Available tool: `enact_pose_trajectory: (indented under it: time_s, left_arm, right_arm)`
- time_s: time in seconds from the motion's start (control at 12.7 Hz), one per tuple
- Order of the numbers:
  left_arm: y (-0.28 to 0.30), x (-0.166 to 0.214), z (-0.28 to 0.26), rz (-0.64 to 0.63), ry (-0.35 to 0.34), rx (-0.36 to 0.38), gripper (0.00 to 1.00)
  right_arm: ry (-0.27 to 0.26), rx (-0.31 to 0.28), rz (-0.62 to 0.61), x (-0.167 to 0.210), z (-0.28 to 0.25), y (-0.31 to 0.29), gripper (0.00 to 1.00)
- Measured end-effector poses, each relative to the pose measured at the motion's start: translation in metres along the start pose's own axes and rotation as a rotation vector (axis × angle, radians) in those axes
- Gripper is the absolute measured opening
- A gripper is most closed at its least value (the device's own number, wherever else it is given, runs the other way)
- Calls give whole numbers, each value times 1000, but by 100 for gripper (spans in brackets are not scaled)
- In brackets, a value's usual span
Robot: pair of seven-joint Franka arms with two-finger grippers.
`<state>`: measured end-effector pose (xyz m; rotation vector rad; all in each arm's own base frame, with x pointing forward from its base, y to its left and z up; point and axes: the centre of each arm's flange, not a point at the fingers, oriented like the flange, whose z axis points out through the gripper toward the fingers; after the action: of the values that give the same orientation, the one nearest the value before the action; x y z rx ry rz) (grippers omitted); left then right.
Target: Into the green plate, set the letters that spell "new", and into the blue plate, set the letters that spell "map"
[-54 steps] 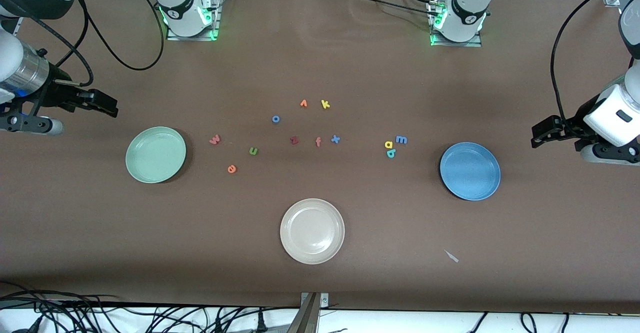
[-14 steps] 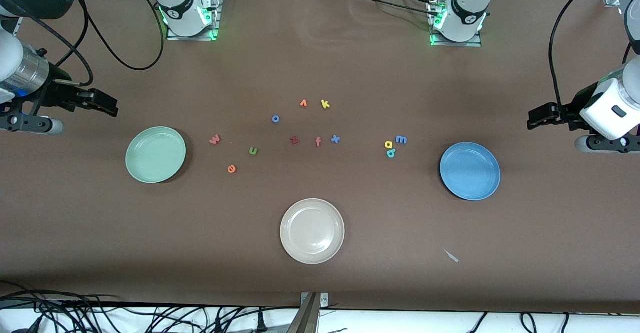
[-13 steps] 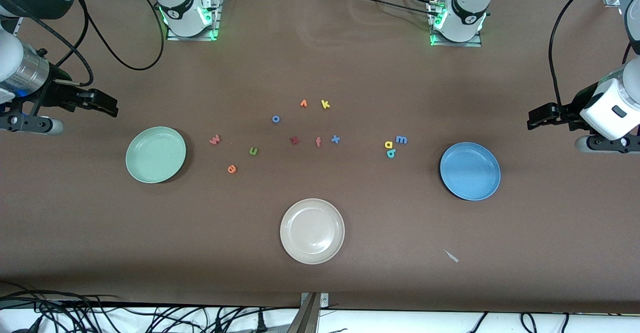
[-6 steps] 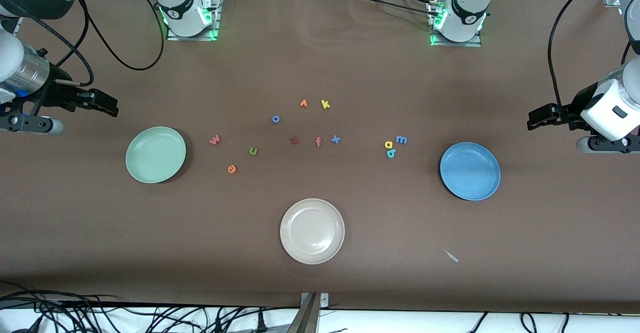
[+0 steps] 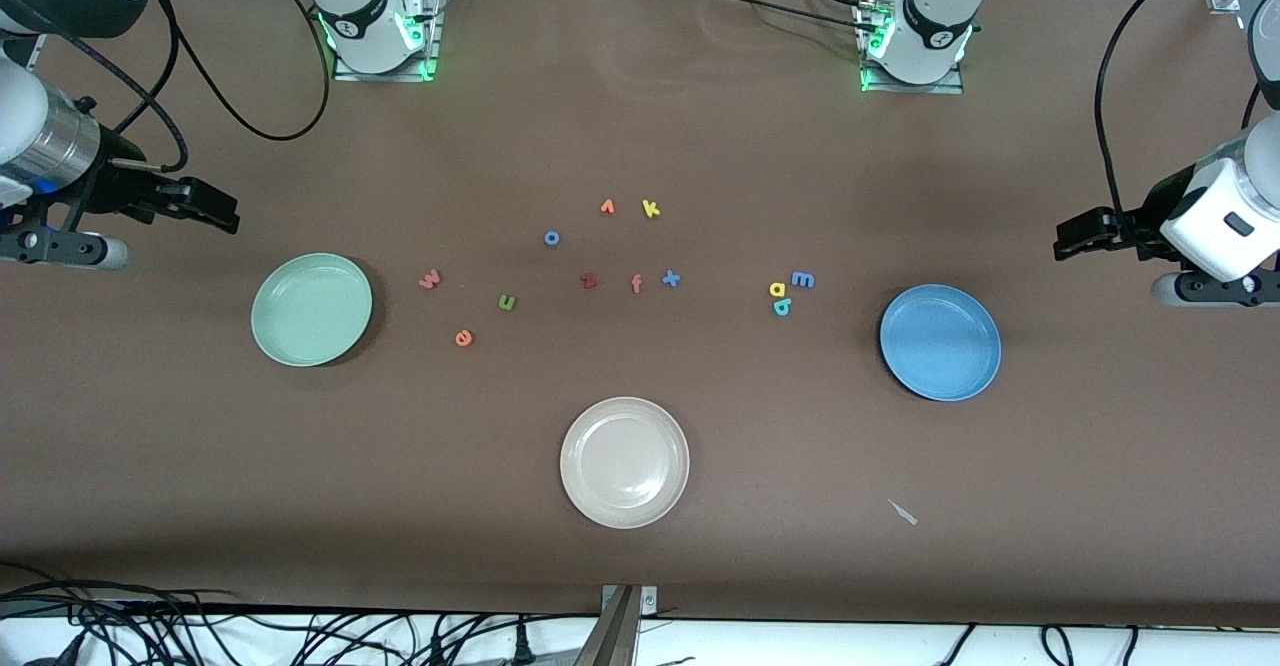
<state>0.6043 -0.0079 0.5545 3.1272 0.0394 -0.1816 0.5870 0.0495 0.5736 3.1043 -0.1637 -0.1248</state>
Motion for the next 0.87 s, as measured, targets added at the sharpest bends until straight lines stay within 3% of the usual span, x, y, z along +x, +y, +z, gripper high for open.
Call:
enact_pose_trajectory:
  time_s: [0.87]
  left_arm:
    - [1, 0, 0, 2, 0, 0, 100]
  right_arm:
    - [0, 0, 19, 2, 0, 10, 100]
